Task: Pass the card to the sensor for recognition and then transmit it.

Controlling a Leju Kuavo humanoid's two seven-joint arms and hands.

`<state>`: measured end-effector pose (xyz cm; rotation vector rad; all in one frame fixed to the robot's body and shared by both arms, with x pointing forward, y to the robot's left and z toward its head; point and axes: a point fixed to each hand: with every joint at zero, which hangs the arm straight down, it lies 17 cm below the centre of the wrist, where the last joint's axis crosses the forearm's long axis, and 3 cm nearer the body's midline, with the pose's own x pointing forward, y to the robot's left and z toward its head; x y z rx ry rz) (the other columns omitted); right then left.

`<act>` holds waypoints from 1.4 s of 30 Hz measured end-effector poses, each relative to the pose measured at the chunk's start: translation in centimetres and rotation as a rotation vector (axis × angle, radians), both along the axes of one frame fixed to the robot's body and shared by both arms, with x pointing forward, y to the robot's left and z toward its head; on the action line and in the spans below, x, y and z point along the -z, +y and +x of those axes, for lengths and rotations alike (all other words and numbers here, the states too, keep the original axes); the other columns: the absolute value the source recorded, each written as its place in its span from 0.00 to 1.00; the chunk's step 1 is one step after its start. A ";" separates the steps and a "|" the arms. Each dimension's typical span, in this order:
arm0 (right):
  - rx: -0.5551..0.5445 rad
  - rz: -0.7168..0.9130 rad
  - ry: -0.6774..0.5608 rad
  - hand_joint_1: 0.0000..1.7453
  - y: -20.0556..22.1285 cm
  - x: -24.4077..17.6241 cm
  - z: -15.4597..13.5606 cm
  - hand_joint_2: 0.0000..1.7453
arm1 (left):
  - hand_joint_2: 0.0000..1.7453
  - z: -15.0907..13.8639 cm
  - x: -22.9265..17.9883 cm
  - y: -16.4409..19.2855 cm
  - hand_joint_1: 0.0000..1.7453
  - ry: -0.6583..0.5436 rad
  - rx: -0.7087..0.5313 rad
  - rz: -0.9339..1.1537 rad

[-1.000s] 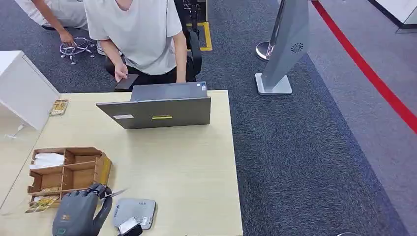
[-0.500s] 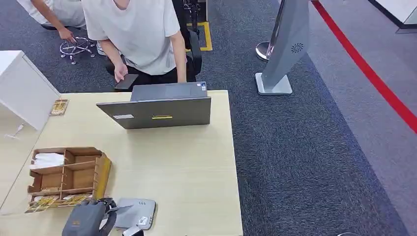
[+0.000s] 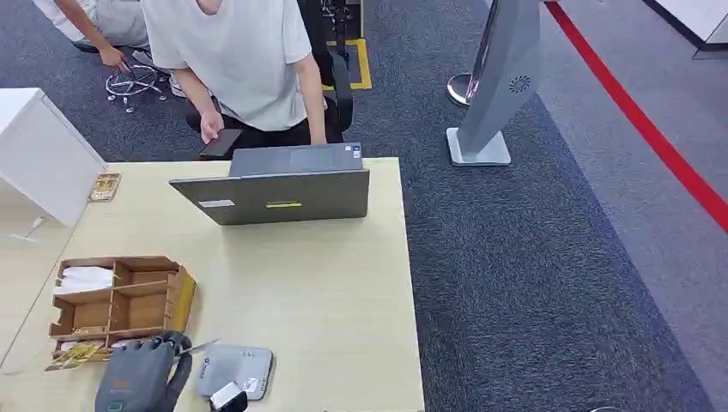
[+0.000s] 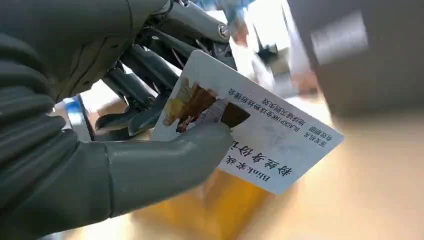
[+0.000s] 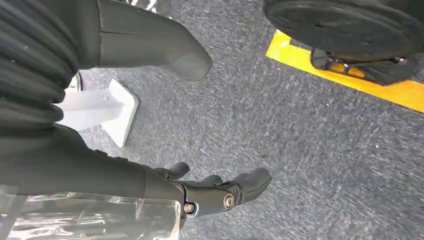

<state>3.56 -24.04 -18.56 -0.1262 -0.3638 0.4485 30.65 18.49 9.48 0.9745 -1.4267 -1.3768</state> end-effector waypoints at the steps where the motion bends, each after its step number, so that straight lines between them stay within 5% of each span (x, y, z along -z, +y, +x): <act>1: 0.002 0.000 0.004 0.00 0.0 -0.1 -0.3 1.00 | 1.00 0.6 -2.3 -0.5 1.00 -0.082 0.012 -0.002; 6: -0.020 -0.017 0.019 0.00 0.1 -0.4 -1.5 1.00 | 1.00 5.0 -12.7 0.1 1.00 -0.378 0.001 0.023; 14: -0.040 -0.028 0.024 0.00 0.2 0.2 -1.8 1.00 | 1.00 8.3 -18.2 3.8 1.00 -0.521 -0.081 0.054; 28: -0.006 -0.022 0.017 0.00 -0.4 0.4 -0.9 1.00 | 1.00 15.0 -19.0 9.9 1.00 -0.447 -0.242 0.223; 42: 0.017 -0.025 0.034 0.00 -0.6 1.6 -0.7 1.00 | 1.00 16.7 -17.2 11.7 1.00 -0.394 -0.283 0.257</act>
